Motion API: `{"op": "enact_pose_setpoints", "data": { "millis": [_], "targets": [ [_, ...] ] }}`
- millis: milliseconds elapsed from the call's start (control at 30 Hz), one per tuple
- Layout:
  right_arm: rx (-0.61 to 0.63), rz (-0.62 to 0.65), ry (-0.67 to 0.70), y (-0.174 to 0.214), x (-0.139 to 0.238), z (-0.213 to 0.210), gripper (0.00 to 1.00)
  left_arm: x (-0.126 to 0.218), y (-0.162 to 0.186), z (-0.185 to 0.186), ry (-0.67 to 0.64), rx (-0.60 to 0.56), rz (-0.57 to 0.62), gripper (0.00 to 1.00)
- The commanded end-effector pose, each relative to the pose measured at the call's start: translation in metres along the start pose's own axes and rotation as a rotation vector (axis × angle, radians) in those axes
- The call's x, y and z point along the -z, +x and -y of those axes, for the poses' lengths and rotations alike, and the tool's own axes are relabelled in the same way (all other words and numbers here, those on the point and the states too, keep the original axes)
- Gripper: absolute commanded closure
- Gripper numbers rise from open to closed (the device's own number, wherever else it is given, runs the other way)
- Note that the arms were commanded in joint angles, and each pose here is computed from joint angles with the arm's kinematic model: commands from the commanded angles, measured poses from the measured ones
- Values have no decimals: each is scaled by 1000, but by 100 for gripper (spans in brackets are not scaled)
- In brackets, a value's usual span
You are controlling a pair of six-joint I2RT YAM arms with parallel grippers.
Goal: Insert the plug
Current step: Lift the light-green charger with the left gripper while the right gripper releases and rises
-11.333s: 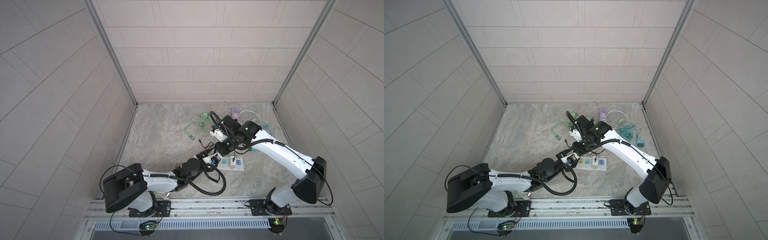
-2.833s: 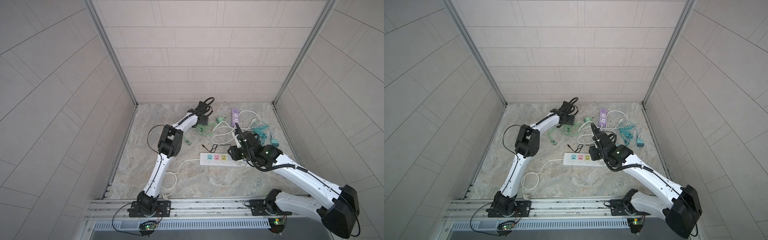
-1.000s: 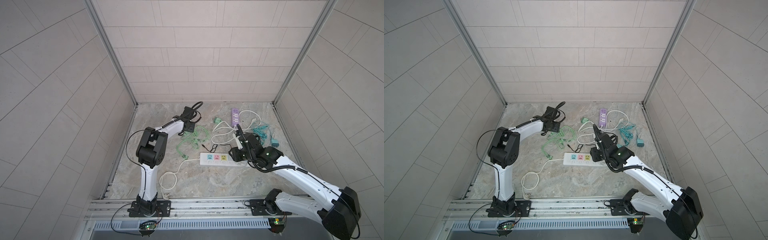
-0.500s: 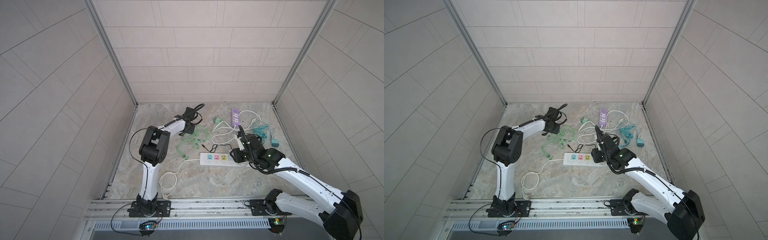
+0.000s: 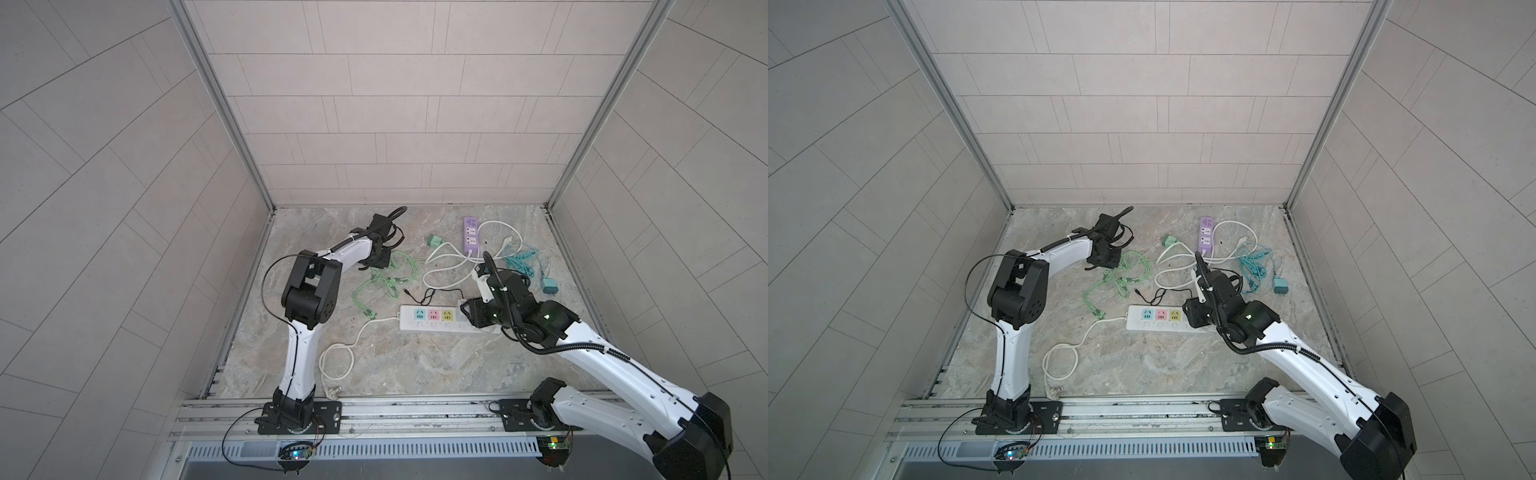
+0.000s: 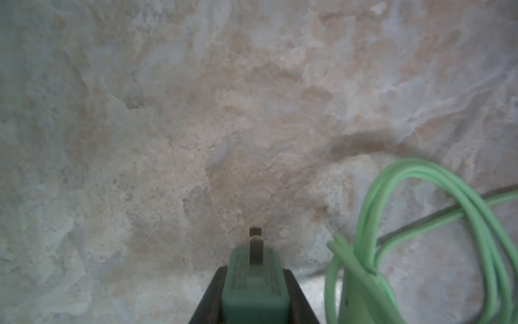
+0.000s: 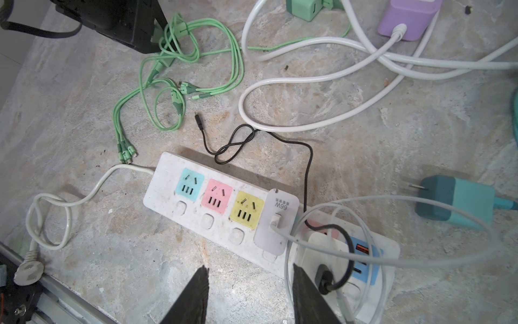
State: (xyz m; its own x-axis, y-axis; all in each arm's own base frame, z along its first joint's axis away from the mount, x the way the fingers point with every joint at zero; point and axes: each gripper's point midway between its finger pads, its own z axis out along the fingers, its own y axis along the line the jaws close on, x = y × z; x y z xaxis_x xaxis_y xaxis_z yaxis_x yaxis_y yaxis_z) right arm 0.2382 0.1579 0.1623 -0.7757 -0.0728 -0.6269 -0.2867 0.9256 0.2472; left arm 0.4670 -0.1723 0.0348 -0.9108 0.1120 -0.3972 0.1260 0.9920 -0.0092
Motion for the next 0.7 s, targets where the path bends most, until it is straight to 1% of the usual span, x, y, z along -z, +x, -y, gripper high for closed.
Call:
{"op": "enact_pose_setpoints", "data": {
  "millis": [0,33,100,167,233,367,467,533,567,667],
  "targets": [
    [42,39,-89,-2,10,-13,52,43,-13,7,144,173,63,85],
    [55,62,-129,-4,13,-20,52,53,-13,7,184,232,61,88],
    [76,104,-194,-7,17,-31,53,70,-8,12,245,292,20,94],
    [111,138,-247,-9,21,-42,53,86,1,19,289,305,-35,96],
    [162,163,-268,-8,21,-51,55,101,9,30,361,321,-74,97],
    [273,192,-272,-6,15,-66,56,126,28,47,474,357,-107,98],
    [336,237,-279,-11,11,-80,56,141,39,58,567,415,-81,97],
    [362,268,-244,-18,8,-83,58,154,45,64,622,439,-62,97],
    [374,281,-232,-20,7,-84,58,158,47,66,638,469,-66,98],
    [428,305,-193,-22,6,-90,58,174,53,71,679,501,-49,97]
  ]
}}
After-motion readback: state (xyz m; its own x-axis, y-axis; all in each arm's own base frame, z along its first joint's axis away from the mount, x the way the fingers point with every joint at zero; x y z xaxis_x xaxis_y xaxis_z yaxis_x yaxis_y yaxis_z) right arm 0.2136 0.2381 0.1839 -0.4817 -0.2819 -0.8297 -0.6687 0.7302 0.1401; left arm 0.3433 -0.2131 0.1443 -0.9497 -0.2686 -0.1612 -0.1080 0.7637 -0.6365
